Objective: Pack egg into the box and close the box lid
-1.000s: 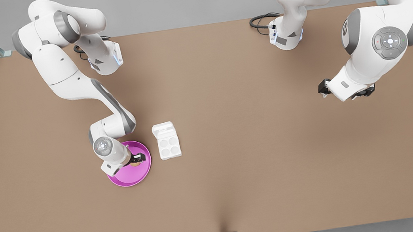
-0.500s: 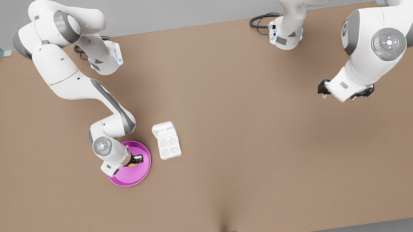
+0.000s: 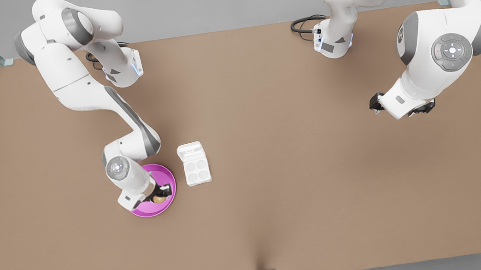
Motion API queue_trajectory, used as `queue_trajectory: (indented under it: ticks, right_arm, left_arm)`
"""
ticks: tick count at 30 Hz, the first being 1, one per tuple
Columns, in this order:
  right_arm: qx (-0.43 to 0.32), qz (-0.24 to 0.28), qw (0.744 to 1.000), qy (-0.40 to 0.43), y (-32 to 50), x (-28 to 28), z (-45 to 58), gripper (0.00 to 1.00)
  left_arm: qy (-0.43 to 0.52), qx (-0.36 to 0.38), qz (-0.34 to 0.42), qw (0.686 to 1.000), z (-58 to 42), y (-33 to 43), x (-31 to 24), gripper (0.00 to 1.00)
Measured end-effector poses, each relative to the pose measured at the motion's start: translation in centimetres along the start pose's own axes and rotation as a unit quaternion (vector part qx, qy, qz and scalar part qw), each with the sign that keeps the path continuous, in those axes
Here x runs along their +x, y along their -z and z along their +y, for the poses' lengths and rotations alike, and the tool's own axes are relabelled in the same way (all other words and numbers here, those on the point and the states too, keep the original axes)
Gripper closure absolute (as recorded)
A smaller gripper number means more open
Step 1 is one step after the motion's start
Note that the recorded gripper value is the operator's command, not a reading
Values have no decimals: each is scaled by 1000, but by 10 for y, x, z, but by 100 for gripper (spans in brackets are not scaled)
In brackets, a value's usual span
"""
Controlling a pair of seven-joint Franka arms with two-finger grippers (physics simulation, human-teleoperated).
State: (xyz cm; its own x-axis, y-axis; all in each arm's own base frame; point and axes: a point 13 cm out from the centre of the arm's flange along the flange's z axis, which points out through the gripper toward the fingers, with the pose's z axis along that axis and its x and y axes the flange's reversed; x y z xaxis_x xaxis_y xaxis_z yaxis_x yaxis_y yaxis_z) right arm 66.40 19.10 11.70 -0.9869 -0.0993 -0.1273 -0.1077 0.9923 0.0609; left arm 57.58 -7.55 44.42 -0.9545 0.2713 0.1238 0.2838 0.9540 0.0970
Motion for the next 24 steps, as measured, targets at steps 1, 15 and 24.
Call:
queue_trajectory:
  ticks: [1, 15, 24]
  right_arm:
    - [-5, -12, 1000, 3, 15, -15, 9, 39]
    - [-25, 0, 999, 38, 34, -6, 133, 40]
    - [-11, 54, 998, 18, 2, 55, 145, 40]
  left_arm:
    - [0, 0, 0, 1000, 0, 0, 0, 0]
    - [-2, 0, 9, 1000, -2, -17, -9, 0]
    - [-2, 2, 7, 1000, -3, -17, -11, 0]
